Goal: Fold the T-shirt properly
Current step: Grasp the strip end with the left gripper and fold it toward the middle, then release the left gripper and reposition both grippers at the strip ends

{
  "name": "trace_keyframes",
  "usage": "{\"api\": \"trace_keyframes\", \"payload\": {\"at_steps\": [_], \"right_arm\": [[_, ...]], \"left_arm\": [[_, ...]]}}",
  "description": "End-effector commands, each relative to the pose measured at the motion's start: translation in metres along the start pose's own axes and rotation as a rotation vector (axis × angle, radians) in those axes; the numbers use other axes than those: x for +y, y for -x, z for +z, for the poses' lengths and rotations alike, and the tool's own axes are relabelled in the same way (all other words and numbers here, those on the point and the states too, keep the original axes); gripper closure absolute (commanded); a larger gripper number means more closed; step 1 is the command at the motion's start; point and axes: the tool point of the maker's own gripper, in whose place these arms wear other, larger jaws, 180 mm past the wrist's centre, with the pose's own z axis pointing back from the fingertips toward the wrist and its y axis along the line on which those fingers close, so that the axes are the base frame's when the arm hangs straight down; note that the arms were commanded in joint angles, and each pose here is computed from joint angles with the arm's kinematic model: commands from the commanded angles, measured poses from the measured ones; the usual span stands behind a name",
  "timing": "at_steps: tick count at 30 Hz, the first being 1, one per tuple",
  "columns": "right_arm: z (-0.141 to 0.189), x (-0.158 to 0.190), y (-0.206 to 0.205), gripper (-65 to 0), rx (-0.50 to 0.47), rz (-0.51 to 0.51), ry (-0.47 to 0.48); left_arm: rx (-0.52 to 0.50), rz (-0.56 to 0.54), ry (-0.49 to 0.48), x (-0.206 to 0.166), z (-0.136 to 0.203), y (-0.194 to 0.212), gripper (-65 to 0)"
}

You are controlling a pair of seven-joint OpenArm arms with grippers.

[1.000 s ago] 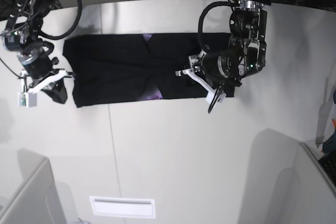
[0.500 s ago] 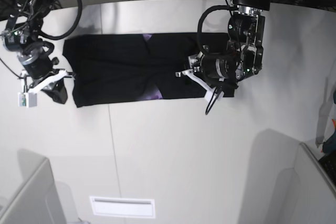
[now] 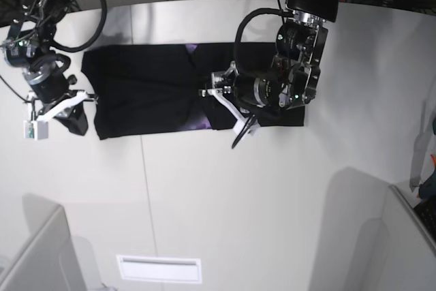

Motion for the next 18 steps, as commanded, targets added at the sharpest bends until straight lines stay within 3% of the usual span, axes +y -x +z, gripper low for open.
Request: {"api": "trace_keyframes", "payload": {"at_steps": [1, 5, 8, 11, 14, 15, 17, 18], "right_arm": [[0.002, 0.001, -0.016, 0.0, -0.052, 0.016, -0.008], [-0.001, -0.003, -0.008, 0.0, -0.026, -0.004, -0.003], [-0.007, 0.005, 0.005, 0.0, 0.055, -0.07, -0.071], [-0.014, 0.009, 0.022, 0.0, 0.143, -0.258, -0.2], [-0.022, -0.001, 0.035, -29.9, 0.181, -0.46, -0.288], [-0.024, -0.004, 0.038, -36.8, 0.192, -0.492, -0.296], [-0.028, -0.006, 0.042, -43.8, 0.211, -0.517, -0.301], [-0.029, -0.01, 0.043, -43.7, 0.22, -0.521, -0.296]], "left_arm": [[-0.018, -0.022, 0.027, -0.011, 0.004, -0.007, -26.7], [-0.026, -0.034, 0.03, -0.013, 0.006, -0.01, -26.0], [-0.105, -0.049, 0.024, -0.01, 0.03, -0.017, -22.4], [-0.26, 0.024, -0.057, 0.035, 0.083, -0.025, 0.0], [-0.374, 0.144, -0.183, 0.097, 0.134, -0.025, 0.0], [-0.405, 0.177, -0.22, 0.114, 0.149, -0.024, 0.0], [-0.461, 0.226, -0.298, 0.145, 0.18, -0.021, 0.0], [-0.476, 0.223, -0.334, 0.156, 0.193, -0.019, 0.0]]}}
